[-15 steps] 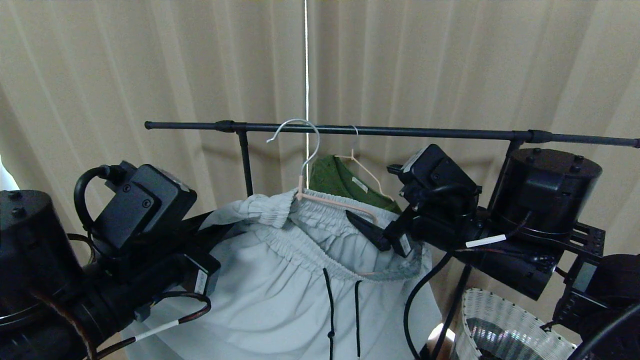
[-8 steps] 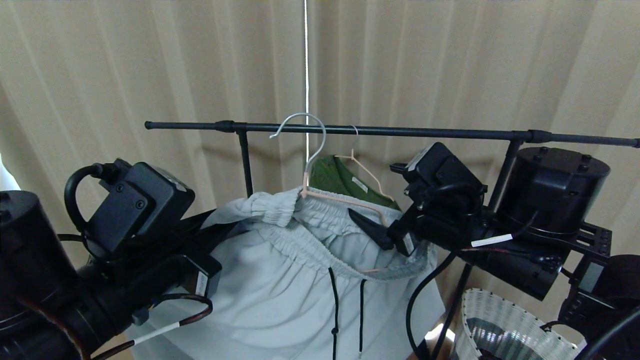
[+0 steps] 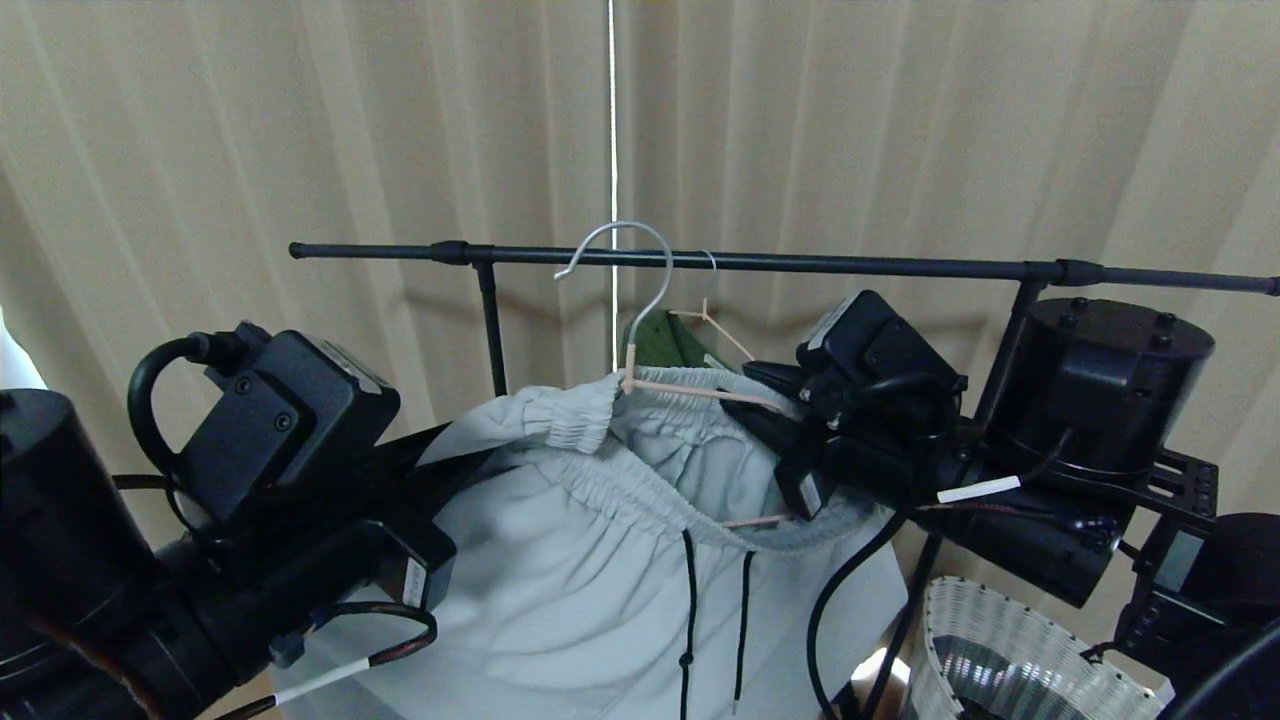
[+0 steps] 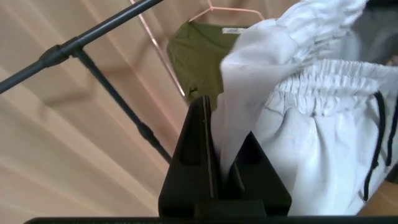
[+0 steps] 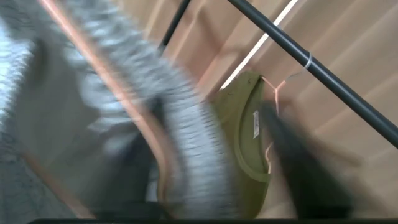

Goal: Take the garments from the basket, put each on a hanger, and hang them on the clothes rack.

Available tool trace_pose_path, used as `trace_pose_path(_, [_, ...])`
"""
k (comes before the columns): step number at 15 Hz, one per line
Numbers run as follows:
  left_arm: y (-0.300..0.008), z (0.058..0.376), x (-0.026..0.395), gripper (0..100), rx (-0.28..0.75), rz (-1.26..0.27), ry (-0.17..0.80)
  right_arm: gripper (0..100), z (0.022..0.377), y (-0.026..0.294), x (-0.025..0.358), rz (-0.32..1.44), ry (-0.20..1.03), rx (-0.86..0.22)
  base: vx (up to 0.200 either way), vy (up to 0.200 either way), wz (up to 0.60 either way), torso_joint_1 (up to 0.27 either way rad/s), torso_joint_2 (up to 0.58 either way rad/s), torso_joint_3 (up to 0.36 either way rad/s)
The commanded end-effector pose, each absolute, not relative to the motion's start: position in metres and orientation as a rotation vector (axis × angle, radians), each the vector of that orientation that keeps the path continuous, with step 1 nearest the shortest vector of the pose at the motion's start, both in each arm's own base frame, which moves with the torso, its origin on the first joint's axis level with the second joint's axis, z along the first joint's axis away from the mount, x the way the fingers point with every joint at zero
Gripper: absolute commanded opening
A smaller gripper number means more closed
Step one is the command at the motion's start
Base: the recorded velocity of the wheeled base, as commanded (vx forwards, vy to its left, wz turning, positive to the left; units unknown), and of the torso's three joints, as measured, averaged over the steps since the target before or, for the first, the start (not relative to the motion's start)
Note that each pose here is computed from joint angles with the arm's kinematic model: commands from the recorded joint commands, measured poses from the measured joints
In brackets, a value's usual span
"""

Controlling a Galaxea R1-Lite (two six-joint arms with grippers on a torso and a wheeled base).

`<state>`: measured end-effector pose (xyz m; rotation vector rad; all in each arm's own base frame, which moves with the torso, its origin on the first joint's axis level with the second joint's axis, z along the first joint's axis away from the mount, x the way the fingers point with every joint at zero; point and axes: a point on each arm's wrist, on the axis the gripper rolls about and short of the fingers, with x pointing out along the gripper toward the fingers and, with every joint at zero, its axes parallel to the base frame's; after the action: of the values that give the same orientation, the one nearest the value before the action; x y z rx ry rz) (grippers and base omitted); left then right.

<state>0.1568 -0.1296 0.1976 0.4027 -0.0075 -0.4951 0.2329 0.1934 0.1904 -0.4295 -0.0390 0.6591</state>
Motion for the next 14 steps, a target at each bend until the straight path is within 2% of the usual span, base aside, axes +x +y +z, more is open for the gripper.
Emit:
trace_pose_path(1, [-0.129,0.198,0.157,0,0.403,-0.490,-0.007,0,0.190,0.193,0.233,0.652,-0.036,-0.431,0.000,0.000,0.00,0.000,0.00,0.000])
trace_pose_path(7, [-0.128,0.197,0.155,0,0.405,-0.490,-0.007,0,0.195,0.190,0.230,0.649,-0.051,-0.426,0.000,0.000,0.00,0.000,0.00,0.000])
trace_pose_path(8, [-0.127,0.197,0.154,100,0.404,-0.495,-0.008,0,0.197,0.188,0.228,0.648,-0.056,-0.423,0.000,0.000,0.00,0.000,0.00,0.000])
trace_pose_path(14, [-0.104,0.196,0.129,100,0.379,-0.482,-0.040,0,0.211,0.148,0.228,0.526,-0.078,-0.407,0.000,0.000,0.00,0.000,0.00,0.000])
